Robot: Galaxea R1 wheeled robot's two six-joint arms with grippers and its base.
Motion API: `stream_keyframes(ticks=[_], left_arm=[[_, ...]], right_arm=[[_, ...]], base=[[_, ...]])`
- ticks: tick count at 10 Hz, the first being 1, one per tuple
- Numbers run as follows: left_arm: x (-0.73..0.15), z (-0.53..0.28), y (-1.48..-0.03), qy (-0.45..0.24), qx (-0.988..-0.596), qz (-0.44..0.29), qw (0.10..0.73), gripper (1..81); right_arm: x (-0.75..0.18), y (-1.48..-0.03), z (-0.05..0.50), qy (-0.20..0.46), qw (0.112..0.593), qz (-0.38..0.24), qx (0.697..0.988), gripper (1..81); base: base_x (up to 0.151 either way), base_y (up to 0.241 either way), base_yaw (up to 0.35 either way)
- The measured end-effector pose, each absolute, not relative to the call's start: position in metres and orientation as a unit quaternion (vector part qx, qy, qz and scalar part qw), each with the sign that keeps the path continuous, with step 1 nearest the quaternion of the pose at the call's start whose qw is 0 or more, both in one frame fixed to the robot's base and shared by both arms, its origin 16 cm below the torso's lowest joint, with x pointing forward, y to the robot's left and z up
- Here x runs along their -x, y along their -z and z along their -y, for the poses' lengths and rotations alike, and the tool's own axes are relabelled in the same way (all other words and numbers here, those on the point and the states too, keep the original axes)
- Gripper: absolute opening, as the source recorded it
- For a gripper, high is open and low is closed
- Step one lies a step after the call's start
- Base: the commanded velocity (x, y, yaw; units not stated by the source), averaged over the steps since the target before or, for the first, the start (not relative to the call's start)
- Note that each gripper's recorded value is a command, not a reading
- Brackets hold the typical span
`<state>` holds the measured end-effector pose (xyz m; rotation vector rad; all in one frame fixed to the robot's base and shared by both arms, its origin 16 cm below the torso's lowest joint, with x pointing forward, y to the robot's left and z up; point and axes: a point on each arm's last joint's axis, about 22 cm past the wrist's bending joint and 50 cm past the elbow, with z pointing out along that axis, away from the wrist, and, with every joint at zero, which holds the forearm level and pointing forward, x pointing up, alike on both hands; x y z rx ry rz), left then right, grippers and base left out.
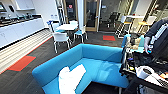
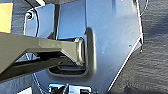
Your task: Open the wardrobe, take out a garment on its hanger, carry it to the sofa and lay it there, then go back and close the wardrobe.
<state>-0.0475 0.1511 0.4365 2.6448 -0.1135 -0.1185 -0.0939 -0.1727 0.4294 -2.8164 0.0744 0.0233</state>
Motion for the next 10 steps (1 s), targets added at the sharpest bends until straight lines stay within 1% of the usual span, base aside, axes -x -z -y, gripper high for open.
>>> stream_keyframes(ticks=[3, 10], left_arm=[[0.0475, -0.151, -0.4365, 0.043, -0.968, 0.042, 0.244, 81.1], [0.0483, -0.1523, -0.4367, 0.043, -0.968, 0.041, 0.244, 81.1]], right_arm=[[0.0952, -0.4296, 0.1727, -0.009, 0.161, -0.026, 0.987, 81.1], [0.0932, -0.4293, 0.1717, -0.007, 0.162, -0.026, 0.986, 81.1]], base=[[0.0, 0.0, 0.123], [0.0, 0.0, 0.199]])
